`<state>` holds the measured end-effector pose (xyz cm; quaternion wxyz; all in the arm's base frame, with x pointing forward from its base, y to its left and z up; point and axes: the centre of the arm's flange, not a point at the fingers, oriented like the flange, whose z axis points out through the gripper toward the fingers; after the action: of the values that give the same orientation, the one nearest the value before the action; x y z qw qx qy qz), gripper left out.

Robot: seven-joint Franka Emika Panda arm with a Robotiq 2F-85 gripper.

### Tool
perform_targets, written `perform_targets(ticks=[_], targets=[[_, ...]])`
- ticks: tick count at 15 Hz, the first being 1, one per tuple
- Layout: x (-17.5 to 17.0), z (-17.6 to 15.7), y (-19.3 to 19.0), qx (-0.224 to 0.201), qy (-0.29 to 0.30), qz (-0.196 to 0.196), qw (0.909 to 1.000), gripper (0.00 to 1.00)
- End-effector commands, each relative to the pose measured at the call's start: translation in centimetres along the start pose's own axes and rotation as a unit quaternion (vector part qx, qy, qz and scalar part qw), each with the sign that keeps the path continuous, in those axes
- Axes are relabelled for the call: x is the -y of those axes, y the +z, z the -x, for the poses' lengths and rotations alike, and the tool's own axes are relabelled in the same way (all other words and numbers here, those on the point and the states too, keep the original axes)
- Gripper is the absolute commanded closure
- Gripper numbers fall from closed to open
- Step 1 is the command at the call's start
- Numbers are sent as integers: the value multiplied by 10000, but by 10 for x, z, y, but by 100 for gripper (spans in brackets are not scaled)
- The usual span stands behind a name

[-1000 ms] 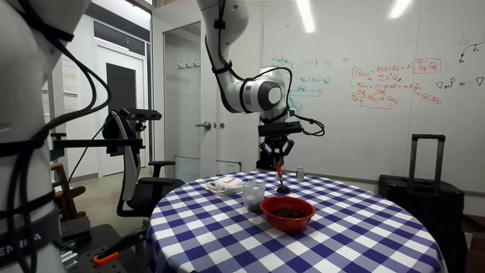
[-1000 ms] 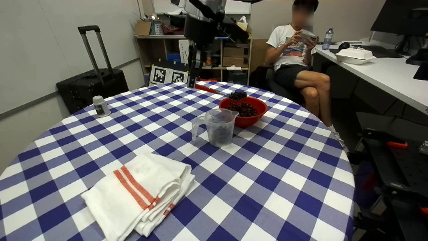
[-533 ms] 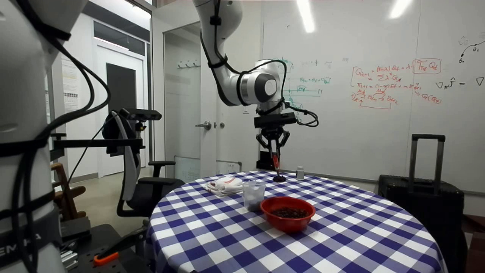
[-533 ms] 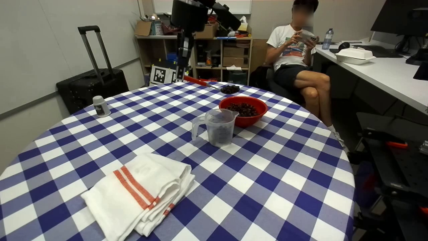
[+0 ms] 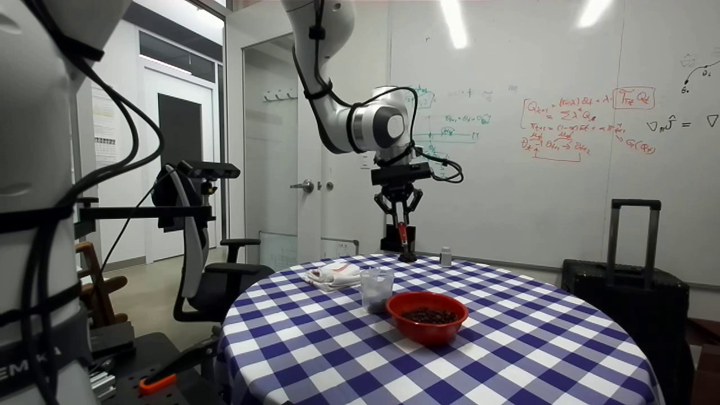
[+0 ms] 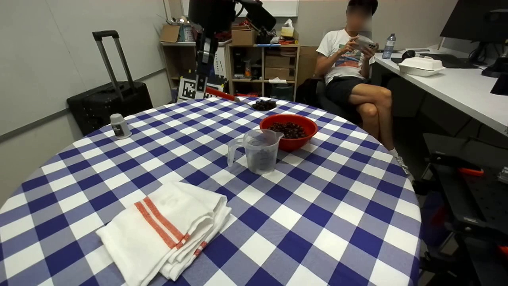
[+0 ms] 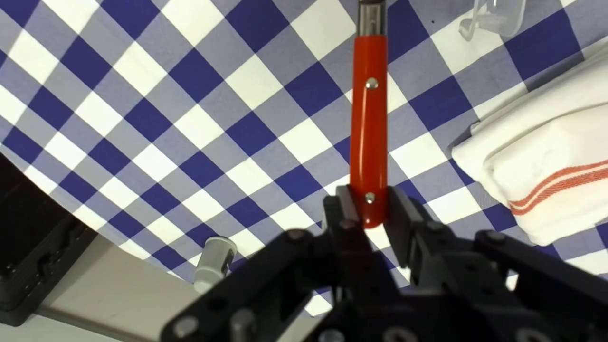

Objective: Scoop some of the contents in the bowl and put them in the jar

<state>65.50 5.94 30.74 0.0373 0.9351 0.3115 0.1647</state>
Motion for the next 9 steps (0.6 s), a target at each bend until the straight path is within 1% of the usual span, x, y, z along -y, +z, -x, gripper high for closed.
perform_targets(ticks=[1, 9], targets=[[1, -17, 4, 62, 34, -74, 9999, 95], [15, -30, 22, 123, 156, -313, 9993, 95]])
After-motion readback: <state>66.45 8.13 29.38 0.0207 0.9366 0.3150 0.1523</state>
